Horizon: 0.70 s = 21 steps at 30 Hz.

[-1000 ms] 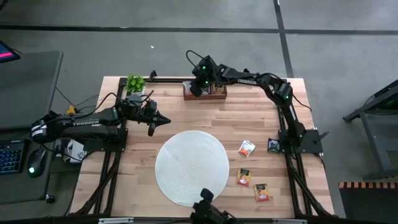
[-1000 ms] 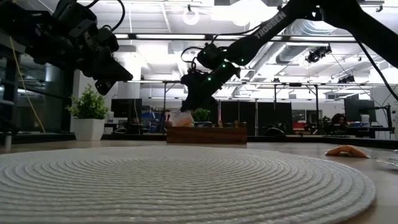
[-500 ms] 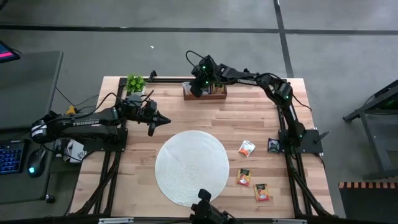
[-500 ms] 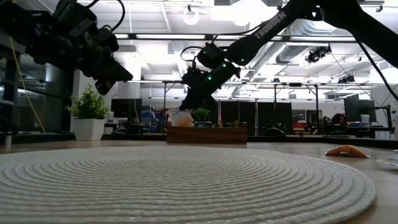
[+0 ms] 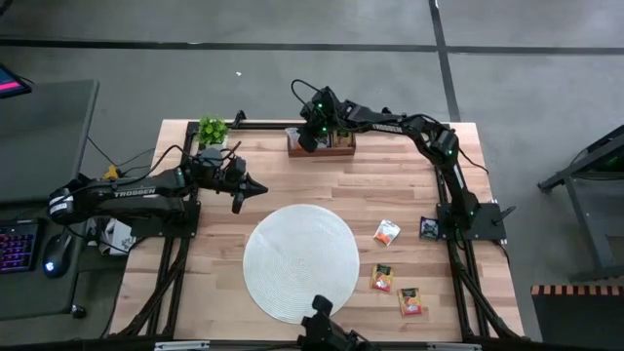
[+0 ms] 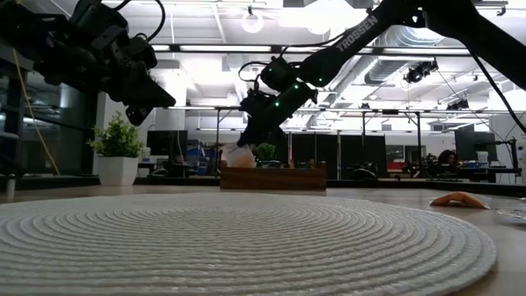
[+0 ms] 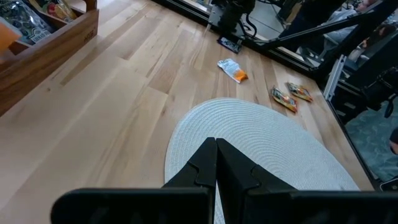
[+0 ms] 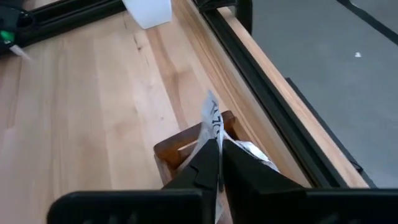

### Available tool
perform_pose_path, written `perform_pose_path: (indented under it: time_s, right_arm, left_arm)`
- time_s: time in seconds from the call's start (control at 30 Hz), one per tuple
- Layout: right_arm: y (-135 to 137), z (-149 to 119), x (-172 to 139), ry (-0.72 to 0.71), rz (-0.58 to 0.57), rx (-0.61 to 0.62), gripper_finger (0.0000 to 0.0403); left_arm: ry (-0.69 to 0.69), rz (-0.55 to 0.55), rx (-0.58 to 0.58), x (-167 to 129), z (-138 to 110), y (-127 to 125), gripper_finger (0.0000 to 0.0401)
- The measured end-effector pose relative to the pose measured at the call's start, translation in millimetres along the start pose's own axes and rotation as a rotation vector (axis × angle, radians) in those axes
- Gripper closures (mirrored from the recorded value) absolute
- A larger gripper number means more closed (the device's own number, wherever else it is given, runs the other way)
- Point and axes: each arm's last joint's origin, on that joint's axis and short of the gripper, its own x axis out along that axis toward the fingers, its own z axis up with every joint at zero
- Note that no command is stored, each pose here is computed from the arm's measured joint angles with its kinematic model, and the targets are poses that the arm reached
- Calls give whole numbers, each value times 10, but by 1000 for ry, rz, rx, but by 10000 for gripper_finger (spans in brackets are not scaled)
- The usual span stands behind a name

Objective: Pick & Place Tea
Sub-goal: Put the white tea bag into the left section of the wooden organizer

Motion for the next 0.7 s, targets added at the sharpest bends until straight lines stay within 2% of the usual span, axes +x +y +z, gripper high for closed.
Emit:
perform_pose_path:
  time_s: [0.4, 0.7]
  right_arm:
    - [-8, -1, 0, 1, -27, 7, 290]
    - [8, 125, -41, -30, -9, -5, 262]
  left_arm:
    - [0, 0, 0, 0, 0, 0, 401]
    - [0, 0, 0, 0, 0, 0, 401]
